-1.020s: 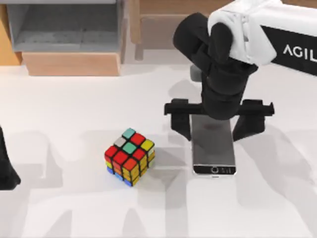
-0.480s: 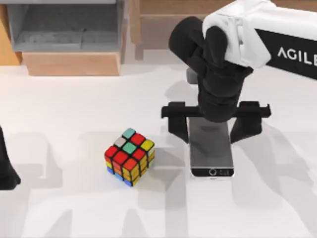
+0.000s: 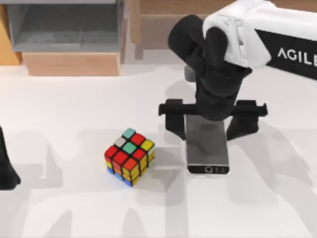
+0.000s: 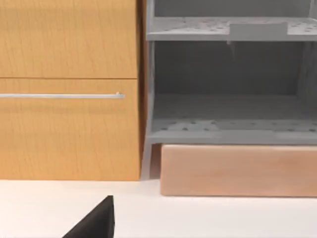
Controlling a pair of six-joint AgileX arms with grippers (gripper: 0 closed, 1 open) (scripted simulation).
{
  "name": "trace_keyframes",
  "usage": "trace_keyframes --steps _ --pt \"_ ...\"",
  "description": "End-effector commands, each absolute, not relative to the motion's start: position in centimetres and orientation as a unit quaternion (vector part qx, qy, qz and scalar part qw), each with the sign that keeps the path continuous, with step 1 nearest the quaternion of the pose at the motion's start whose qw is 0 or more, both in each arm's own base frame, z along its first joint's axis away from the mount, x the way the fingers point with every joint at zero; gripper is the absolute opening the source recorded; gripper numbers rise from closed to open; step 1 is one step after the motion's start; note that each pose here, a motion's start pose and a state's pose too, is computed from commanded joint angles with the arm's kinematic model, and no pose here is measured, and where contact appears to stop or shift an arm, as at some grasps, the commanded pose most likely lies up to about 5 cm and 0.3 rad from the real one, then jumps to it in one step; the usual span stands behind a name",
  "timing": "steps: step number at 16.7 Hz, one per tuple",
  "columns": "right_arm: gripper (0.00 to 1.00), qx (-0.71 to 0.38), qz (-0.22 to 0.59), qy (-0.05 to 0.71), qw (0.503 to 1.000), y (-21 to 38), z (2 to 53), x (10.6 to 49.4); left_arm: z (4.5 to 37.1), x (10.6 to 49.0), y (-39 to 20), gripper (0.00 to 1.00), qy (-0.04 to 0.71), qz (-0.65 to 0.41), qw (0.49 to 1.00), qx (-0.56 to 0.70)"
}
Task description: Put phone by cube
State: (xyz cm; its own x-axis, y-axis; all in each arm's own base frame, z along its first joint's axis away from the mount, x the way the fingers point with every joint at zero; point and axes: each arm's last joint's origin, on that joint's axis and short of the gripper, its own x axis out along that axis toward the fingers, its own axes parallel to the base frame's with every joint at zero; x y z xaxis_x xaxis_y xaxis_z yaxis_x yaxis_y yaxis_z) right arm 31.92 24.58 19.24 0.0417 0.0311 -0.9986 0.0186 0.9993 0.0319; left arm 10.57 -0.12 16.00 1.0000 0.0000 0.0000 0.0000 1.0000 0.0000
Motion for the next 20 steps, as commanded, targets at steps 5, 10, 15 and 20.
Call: trace_keyframes --steps 5,10,15,20 --pt "0.00 0.027 0.014 0.681 0.731 24.8 19.1 32.1 16.0 10.6 -0.1 1.00 0.000 0.000 1.000 0.000" --pt "0.00 0.030 0.019 0.675 0.737 24.9 18.4 32.1 16.0 10.6 -0.1 1.00 0.000 0.000 1.000 0.000" --pt "0.00 0.021 0.012 0.682 0.731 24.9 16.4 31.9 16.0 10.6 -0.1 1.00 0.000 0.000 1.000 0.000" --pt "0.00 0.004 -0.004 0.702 0.712 24.6 13.8 31.5 16.0 10.6 -0.1 1.00 0.000 0.000 1.000 0.000"
